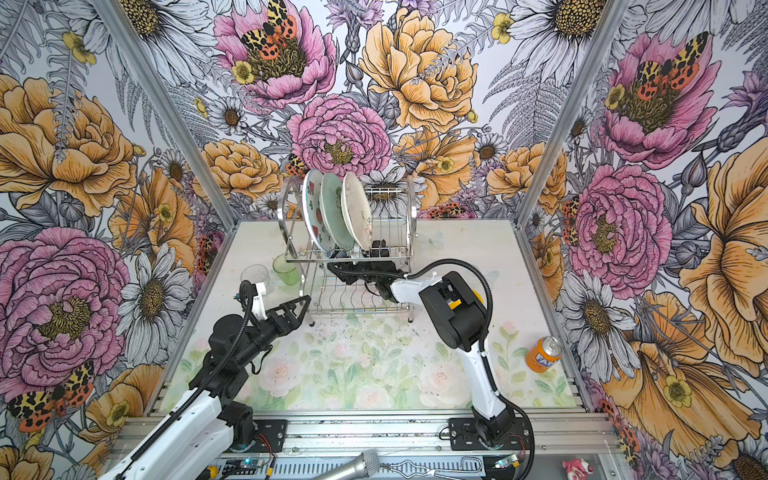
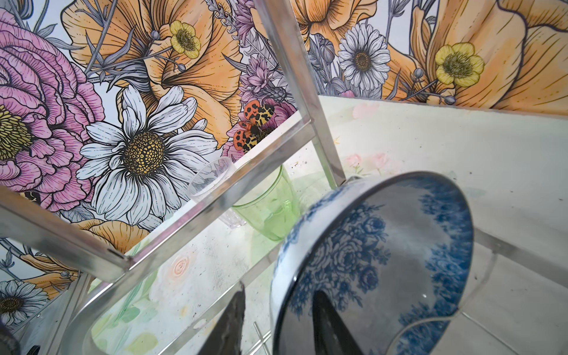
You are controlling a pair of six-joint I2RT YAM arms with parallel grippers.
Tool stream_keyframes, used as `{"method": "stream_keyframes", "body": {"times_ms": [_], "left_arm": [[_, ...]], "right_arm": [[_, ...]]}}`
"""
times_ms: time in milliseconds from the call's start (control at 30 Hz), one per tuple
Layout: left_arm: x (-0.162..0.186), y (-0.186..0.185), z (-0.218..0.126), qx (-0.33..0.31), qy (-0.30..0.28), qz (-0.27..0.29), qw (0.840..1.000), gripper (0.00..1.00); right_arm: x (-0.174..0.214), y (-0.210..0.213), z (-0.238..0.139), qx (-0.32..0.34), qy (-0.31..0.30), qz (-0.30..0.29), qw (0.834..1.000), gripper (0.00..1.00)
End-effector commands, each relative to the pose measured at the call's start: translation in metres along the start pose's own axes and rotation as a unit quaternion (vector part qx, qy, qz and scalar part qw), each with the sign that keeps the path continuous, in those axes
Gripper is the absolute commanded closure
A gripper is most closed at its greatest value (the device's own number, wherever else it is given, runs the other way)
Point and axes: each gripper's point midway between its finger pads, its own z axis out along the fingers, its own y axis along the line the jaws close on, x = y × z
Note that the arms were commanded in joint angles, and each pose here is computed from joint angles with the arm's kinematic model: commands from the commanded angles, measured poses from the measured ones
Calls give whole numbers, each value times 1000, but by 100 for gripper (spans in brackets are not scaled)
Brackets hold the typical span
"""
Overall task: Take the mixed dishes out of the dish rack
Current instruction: 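Close the right gripper on the rim of the blue-and-white bowl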
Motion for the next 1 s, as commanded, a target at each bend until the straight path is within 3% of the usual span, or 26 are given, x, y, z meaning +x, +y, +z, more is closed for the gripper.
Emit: {"method": "stream_keyframes", "body": {"times_ms": [0,333,700,967], "left_arm": [[-5,0,-1,1,-19,1,1000,1],[-10,1,1,-5,-30,4,1000,1],[-11,1,5,-4,-29,3,1000,1],[-14,-4,10,0,-19,9,1000,1]], "right_arm": [[-10,-1,5,-12,-16,0,1000,62],[-8,0,8,-22,-16,6,1000,70],[-7,3,8,-36,-16,5,999,71],[-9,3,10,-43,-21,13,999,86]]}}
